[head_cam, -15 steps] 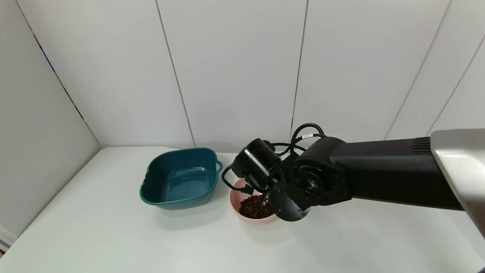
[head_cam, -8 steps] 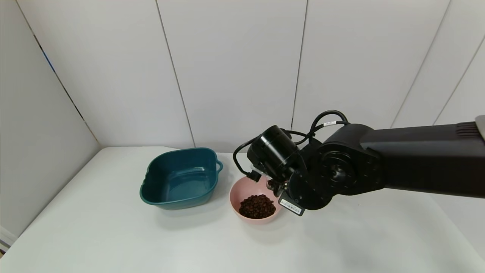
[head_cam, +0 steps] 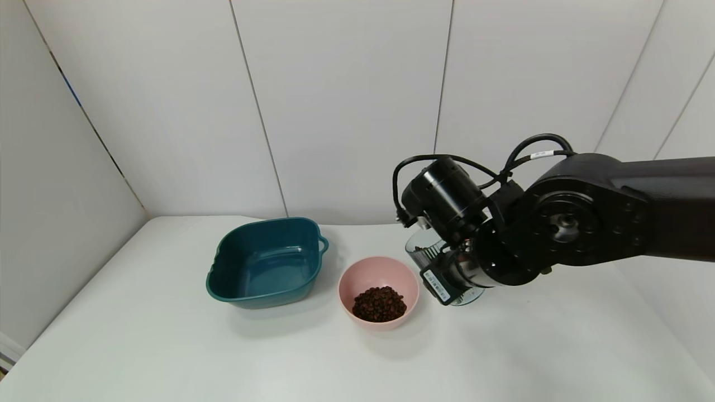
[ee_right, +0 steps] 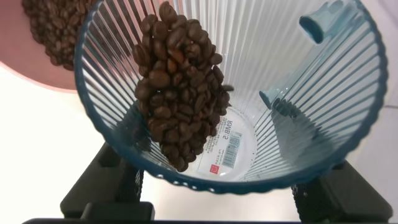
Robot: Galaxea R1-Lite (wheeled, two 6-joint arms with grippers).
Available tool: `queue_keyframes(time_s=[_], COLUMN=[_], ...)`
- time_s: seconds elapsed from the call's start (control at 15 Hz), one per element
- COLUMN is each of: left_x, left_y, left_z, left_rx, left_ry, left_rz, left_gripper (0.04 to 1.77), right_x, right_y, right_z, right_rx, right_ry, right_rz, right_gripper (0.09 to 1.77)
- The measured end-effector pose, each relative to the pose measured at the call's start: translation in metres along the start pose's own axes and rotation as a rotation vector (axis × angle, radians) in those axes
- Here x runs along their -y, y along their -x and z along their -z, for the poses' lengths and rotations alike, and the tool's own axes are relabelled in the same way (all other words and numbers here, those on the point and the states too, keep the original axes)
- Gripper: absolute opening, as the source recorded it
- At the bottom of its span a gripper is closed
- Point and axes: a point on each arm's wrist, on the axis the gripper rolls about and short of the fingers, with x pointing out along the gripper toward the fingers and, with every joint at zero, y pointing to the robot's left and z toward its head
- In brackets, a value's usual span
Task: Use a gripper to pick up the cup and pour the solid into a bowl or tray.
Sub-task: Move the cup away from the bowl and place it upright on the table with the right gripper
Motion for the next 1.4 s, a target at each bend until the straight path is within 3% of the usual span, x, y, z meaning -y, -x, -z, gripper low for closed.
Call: queue_keyframes(time_s=[0.13, 0.53, 0.73, 1.0, 1.13, 1.27, 1.4], left_x=[0.0, 0.0, 0.0, 0.0, 0.0, 0.0, 0.0], left_y=[0.0, 0.0, 0.0, 0.0, 0.0, 0.0, 0.0], left_z=[0.0, 0.0, 0.0, 0.0, 0.0, 0.0, 0.0], left_rx=[0.0, 0.0, 0.0, 0.0, 0.0, 0.0, 0.0], left_ry=[0.0, 0.0, 0.0, 0.0, 0.0, 0.0, 0.0], left_rz=[0.0, 0.0, 0.0, 0.0, 0.0, 0.0, 0.0], left_gripper=[1.72, 1.72, 1.72, 1.72, 1.72, 1.72, 1.72], right_x=[0.014, 0.064, 0.086, 0.106, 0.114, 0.12, 0.125], right_y=[0.002, -0.004, -0.013, -0.02, -0.024, -0.033, -0.046], right_z=[0.003, 0.016, 0.03, 0.049, 0.048, 0.052, 0.063], right_rx=[0.01, 0.183, 0.245, 0.225, 0.288, 0.34, 0.331], right_ry=[-0.084, -0.28, -0.335, -0.333, -0.366, -0.375, -0.37], right_rz=[-0.033, -0.106, -0.082, -0.037, -0.015, -0.022, -0.033], right_gripper=[1.32, 1.32, 1.32, 1.32, 1.32, 1.32, 1.32])
